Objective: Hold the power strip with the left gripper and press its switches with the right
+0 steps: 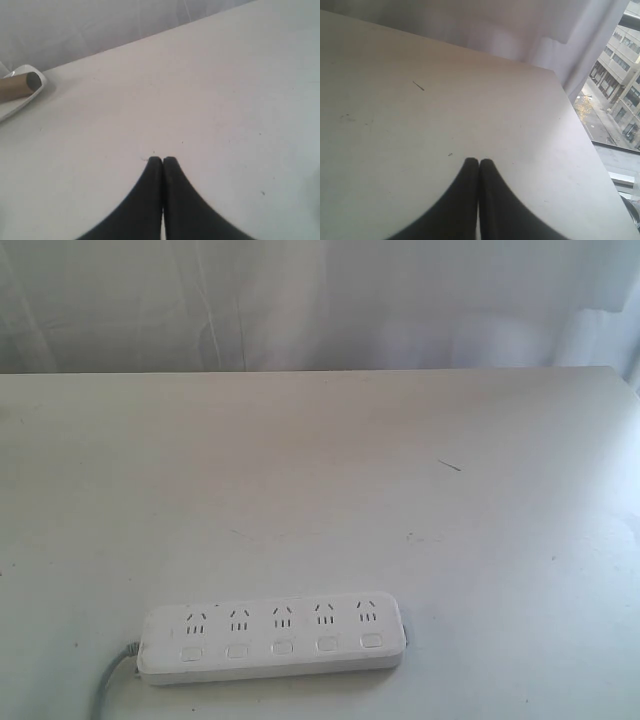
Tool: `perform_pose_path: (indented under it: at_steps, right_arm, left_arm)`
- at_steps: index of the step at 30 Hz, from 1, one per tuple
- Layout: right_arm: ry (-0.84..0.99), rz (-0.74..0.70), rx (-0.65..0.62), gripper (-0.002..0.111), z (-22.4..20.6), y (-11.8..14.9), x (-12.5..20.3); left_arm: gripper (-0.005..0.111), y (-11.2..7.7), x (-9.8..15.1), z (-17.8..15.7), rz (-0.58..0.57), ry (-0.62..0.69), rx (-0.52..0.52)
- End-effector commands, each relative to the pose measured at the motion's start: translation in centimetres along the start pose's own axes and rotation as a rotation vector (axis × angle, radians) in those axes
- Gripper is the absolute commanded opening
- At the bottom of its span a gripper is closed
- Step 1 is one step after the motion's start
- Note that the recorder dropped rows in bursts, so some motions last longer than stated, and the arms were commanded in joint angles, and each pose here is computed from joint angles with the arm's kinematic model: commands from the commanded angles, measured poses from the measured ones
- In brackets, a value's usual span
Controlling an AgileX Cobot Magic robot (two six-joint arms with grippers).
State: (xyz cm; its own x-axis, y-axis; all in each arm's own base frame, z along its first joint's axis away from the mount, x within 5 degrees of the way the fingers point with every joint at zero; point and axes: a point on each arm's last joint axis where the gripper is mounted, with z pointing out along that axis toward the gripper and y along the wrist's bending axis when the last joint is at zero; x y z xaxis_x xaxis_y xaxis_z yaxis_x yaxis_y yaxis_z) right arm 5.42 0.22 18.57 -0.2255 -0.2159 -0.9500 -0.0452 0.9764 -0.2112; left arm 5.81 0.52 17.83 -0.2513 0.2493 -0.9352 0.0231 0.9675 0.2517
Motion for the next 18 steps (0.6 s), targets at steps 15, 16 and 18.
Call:
perform_pose_path:
  at_steps: [15,16,18]
  right_arm:
    - [-0.003,-0.010,0.009,0.000,0.02,-0.03,0.10]
    - [-0.003,-0.010,0.009,0.000,0.02,-0.03,0.10]
    - [-0.003,-0.010,0.009,0.000,0.02,-0.03,0.10]
  left_arm:
    - [0.000,-0.18,1.40,-0.10,-0.049,0.142,0.013]
    - [0.000,-0.18,1.40,-0.10,-0.049,0.142,0.013]
    - [0.000,-0.18,1.40,-0.10,-0.049,0.142,0.013]
